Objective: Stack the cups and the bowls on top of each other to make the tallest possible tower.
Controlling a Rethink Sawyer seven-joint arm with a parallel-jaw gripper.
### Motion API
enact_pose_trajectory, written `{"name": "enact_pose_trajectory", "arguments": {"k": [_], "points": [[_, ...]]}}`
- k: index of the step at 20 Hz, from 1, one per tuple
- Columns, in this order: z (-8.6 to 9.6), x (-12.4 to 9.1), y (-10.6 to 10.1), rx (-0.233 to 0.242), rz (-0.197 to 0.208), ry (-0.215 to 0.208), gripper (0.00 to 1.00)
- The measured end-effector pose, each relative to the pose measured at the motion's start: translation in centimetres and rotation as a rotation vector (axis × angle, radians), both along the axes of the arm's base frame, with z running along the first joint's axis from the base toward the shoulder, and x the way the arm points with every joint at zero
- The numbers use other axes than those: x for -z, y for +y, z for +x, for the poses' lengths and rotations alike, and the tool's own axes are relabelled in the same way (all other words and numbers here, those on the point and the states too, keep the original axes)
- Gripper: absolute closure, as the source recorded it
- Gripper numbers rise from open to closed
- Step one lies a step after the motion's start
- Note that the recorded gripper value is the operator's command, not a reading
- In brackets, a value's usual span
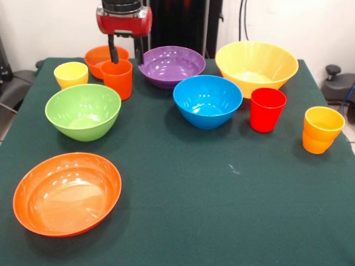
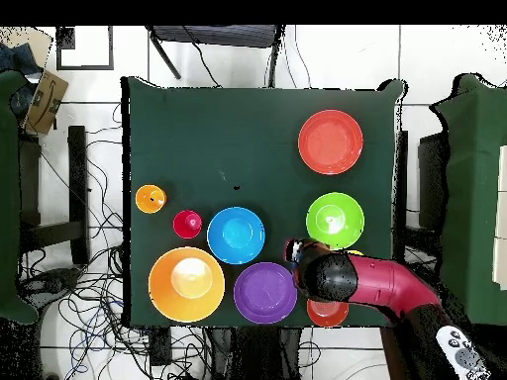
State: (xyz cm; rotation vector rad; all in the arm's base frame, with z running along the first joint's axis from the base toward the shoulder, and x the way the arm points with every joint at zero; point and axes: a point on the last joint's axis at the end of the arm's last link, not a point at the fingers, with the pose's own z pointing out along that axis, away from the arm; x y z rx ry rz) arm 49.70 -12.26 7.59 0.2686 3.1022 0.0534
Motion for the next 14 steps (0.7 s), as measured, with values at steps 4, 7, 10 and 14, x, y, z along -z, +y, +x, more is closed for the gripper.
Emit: {"name": "enact_pose_trajectory", "arguments": {"k": [4, 7, 10, 14], "points": [[-0.3, 0.6, 0.3, 0.000, 0.012, 0.013, 0.00], [-0.5, 1.0, 0.4, 0.000, 0.018, 0.020, 0.00], [-0.7, 1.4, 0.6, 0.000, 0.026, 0.028, 0.00], [-1.0, 2.0, 0.9, 0.000, 0.038, 0.041, 0.00]]}}
